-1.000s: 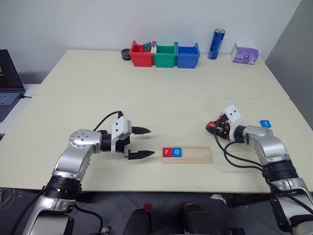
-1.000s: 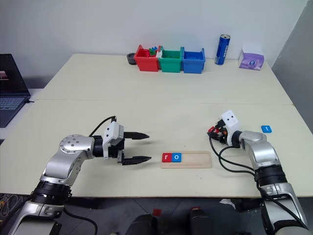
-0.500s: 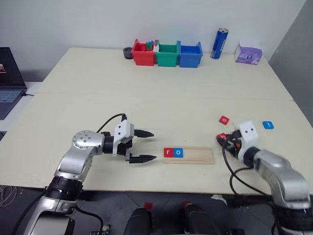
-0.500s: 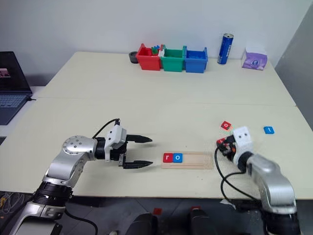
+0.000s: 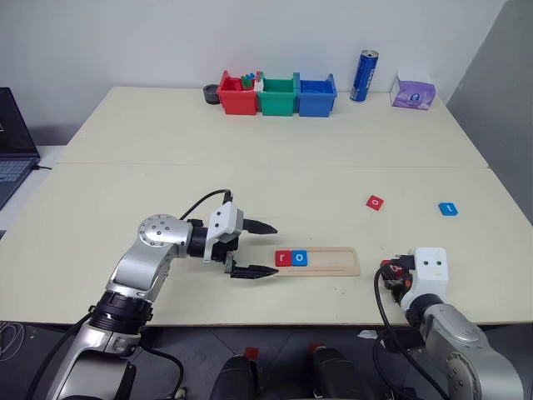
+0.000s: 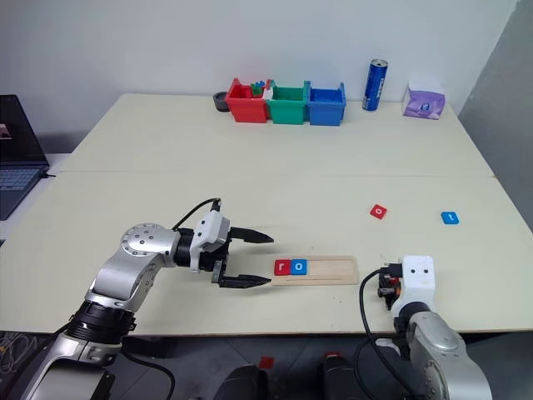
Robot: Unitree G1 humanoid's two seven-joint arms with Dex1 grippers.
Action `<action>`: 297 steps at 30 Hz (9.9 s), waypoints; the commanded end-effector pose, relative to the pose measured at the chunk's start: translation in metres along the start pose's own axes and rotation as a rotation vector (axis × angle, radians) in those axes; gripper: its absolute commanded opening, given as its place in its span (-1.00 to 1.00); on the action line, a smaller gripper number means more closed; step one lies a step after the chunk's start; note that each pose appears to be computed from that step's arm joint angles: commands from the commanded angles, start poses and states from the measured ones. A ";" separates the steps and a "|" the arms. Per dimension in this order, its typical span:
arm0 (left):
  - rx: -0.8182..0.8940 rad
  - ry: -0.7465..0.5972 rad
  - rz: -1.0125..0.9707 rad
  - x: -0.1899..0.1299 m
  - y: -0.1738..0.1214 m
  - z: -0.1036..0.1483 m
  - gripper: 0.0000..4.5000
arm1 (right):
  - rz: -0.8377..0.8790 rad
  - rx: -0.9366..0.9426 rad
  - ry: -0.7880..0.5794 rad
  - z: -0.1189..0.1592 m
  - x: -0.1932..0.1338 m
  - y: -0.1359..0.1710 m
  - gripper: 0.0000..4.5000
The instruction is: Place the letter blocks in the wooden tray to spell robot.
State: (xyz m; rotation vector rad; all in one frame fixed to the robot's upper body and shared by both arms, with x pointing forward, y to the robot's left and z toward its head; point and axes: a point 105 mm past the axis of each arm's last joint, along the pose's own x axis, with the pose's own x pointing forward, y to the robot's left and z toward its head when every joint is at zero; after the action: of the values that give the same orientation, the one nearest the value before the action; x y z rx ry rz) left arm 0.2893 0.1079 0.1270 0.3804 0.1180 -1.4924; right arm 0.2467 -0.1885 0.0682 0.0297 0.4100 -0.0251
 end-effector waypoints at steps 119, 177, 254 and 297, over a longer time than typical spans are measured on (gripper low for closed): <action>0.017 0.097 0.153 -0.022 -0.012 -0.026 1.00 | 1.085 -0.874 0.005 0.071 0.000 0.088 0.99; 0.026 0.108 0.153 -0.021 -0.011 -0.029 1.00 | 0.924 -0.752 0.090 0.046 0.013 0.086 -0.98; 0.001 0.080 0.179 -0.026 -0.010 -0.029 1.00 | 0.546 -0.416 0.156 0.077 0.141 -0.032 -0.02; 0.015 0.089 0.111 -0.019 -0.014 -0.042 1.00 | -0.034 -0.006 -0.153 0.046 -0.006 -0.011 0.99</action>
State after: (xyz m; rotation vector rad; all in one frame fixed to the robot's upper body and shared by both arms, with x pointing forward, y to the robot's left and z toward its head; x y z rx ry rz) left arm 0.2800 0.1381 0.0868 0.4390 0.1831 -1.3729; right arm 0.2593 -0.2016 0.0922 0.0266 0.3274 -0.0905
